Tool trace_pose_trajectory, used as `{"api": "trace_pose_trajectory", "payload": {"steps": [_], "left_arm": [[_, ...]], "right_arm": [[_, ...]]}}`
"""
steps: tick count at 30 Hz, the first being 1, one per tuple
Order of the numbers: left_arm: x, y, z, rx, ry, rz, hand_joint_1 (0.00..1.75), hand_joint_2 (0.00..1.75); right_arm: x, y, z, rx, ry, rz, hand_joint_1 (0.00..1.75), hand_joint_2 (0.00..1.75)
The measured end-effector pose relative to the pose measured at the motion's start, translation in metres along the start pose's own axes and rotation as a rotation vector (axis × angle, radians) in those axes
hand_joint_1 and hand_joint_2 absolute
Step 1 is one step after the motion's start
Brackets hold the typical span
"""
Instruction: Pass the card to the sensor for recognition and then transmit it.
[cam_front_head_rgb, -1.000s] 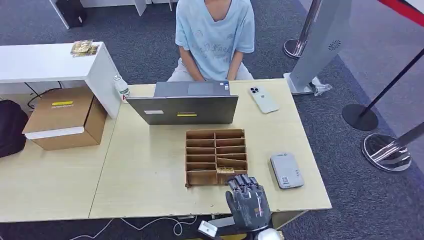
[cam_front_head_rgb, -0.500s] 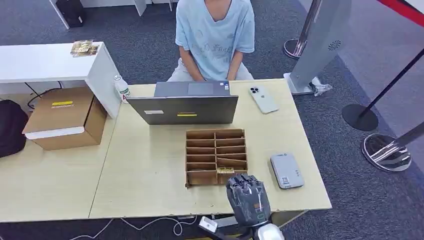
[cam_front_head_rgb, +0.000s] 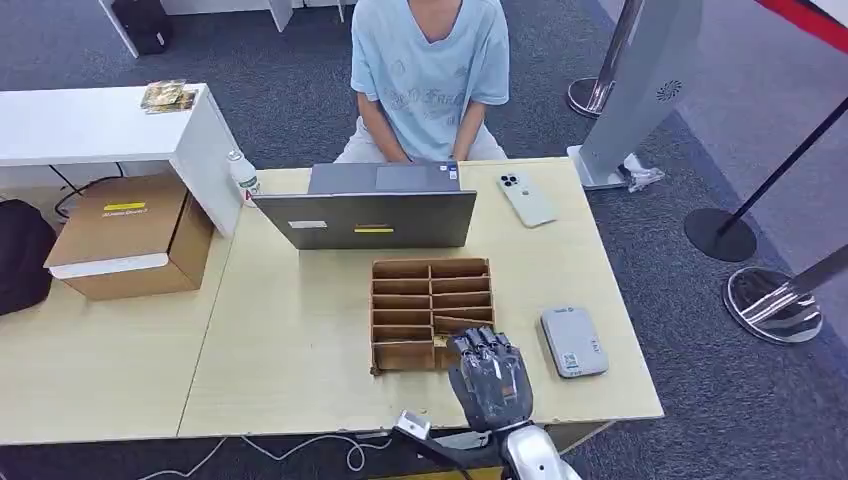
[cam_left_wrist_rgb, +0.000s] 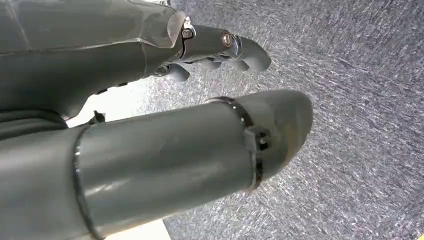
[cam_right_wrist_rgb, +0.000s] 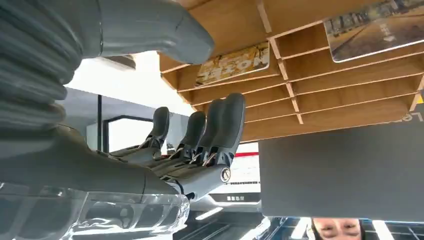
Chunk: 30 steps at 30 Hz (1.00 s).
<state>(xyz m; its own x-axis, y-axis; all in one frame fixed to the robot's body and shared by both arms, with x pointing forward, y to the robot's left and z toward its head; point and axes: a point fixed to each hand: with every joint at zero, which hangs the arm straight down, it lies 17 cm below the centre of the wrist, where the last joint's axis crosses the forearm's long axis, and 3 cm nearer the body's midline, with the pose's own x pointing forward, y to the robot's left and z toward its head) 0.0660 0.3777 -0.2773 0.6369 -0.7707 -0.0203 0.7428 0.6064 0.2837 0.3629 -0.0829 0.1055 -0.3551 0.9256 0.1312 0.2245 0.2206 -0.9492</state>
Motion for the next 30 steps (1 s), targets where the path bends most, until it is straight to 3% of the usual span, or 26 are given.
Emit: {"api": "trace_pose_trajectory", "payload": {"steps": [7,10,11,15,18,21,23,25,30], "left_arm": [[0.000,-0.001,0.000,-0.004,-0.002,0.000,0.00,0.00],[0.000,-0.002,0.000,-0.006,-0.002,0.000,0.00,0.00],[0.000,-0.002,0.000,-0.007,-0.002,0.000,0.00,0.00],[0.000,-0.002,0.000,-0.007,-0.002,0.000,0.00,0.00],[0.000,-0.002,0.000,-0.007,-0.002,0.001,0.00,0.00],[0.000,-0.002,0.000,-0.007,-0.002,0.001,0.00,0.00],[0.000,-0.002,0.000,-0.007,-0.002,0.001,0.00,0.00],[-0.001,-0.002,0.000,-0.007,-0.002,0.001,0.00,0.00],[-0.001,-0.003,0.000,-0.007,-0.002,0.001,0.00,0.00]], "right_arm": [[0.005,0.002,-0.009,0.007,-0.014,-0.004,0.96,1.75],[0.006,0.002,-0.012,0.009,-0.020,-0.004,1.05,1.75],[0.007,0.003,-0.013,0.010,-0.021,-0.004,1.17,1.75],[0.007,0.006,-0.015,0.017,-0.024,-0.008,1.19,1.75],[0.007,0.007,-0.017,0.019,-0.028,-0.008,1.03,1.75],[0.007,0.009,-0.018,0.022,-0.029,-0.009,1.15,1.75],[0.007,0.010,-0.018,0.025,-0.029,-0.009,1.12,1.75],[0.007,0.011,-0.018,0.027,-0.029,-0.008,1.19,1.75],[0.006,0.012,-0.020,0.027,-0.029,-0.009,1.10,1.75]]}}
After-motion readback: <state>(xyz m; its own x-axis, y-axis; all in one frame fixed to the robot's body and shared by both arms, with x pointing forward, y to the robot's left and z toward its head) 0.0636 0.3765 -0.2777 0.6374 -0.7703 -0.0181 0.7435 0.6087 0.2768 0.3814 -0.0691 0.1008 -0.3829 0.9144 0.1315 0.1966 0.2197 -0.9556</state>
